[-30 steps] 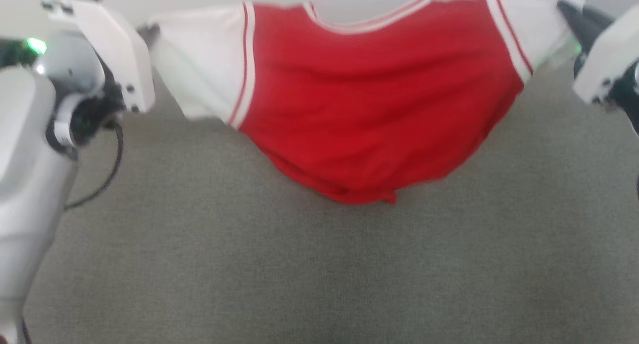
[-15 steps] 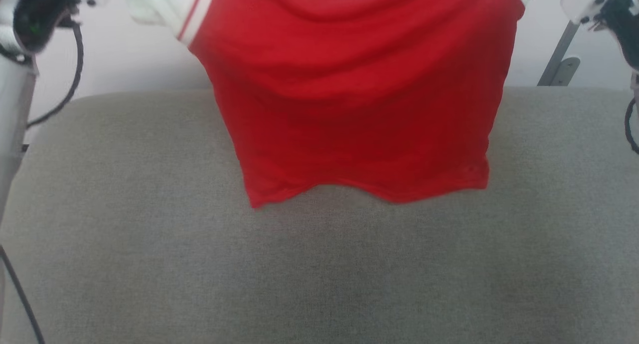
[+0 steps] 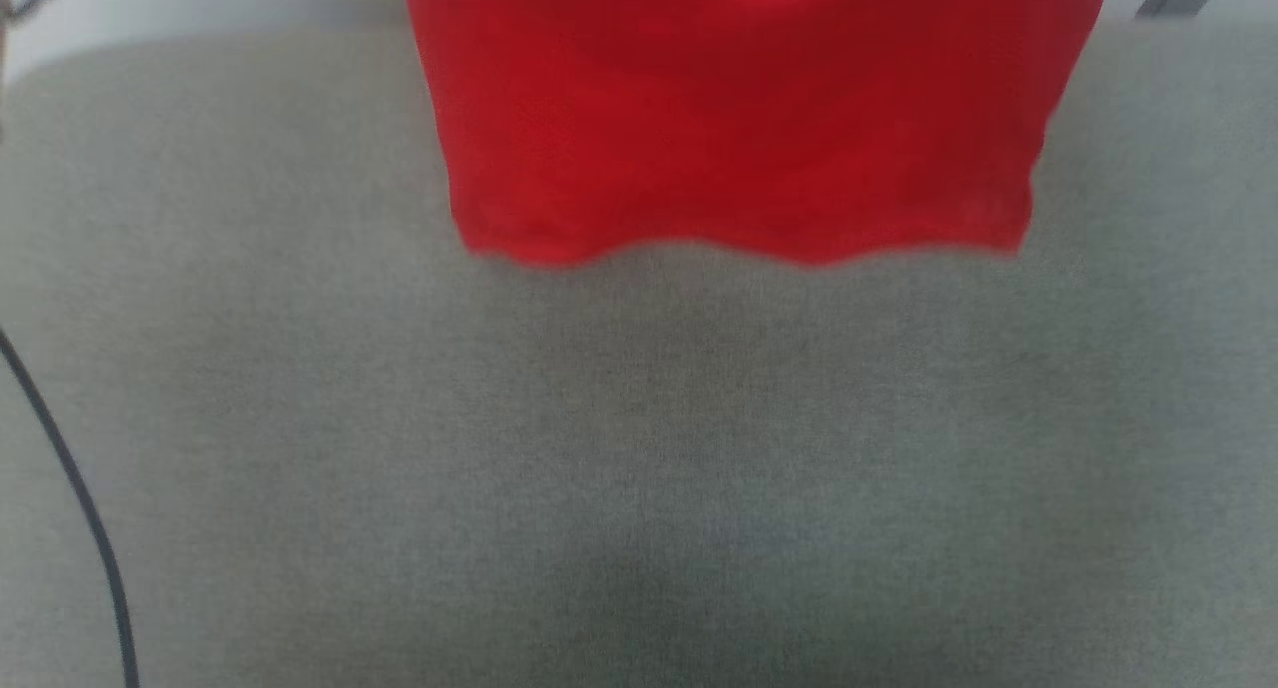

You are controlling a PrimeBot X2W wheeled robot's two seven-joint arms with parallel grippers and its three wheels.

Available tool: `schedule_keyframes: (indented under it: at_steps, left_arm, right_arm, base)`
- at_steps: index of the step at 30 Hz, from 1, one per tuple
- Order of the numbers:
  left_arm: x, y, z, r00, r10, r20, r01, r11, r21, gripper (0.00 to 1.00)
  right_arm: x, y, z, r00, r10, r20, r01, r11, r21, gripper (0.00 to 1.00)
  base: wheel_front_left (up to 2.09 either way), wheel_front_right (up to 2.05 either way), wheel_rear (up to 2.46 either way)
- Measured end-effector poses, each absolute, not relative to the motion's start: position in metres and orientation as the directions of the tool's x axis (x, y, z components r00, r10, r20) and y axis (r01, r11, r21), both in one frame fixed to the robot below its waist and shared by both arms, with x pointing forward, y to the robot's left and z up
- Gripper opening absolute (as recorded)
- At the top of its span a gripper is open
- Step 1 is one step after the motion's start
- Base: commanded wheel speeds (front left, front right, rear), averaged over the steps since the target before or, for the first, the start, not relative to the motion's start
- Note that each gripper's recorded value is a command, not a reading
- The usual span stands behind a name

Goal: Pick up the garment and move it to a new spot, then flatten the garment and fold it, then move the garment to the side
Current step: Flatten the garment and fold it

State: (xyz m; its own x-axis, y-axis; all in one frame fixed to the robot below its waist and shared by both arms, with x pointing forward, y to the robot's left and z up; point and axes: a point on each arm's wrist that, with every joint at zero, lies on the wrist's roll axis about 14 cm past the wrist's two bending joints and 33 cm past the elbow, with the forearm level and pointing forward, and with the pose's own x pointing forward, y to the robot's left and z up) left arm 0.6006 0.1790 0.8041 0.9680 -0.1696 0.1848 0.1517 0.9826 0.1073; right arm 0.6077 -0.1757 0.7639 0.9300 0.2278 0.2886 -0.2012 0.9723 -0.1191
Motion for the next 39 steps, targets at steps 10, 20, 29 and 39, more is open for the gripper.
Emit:
schedule_keyframes:
  at_steps: [10,20,29,39]
  left_arm:
    - [0.670,0.169,0.800,0.886,-0.147,0.441,0.096,0.986,0.136,0.00]
    - [0.691,0.175,0.681,0.938,-0.183,0.295,0.143,0.978,0.153,0.00]
    - [0.639,0.196,0.593,0.982,-0.184,0.028,0.181,0.979,0.094,0.00]
    - [0.544,0.195,0.528,0.947,-0.270,-0.177,0.273,0.962,-0.005,0.00]
  right_arm:
    - [0.677,-0.189,0.732,0.878,0.205,0.432,-0.104,0.964,-0.246,0.00]
    - [0.683,-0.152,0.600,0.920,0.320,0.226,-0.241,0.916,-0.320,0.00]
    - [0.620,-0.148,0.527,0.925,0.380,0.009,-0.371,0.908,-0.195,0.00]
    - [0.537,-0.146,0.518,0.867,0.490,-0.087,-0.498,0.861,-0.105,0.00]
  base:
    - [0.00,0.00,0.00]
    - [0.00,0.00,0.00]
    - [0.00,0.00,0.00]
    - [0.00,0.00,0.00]
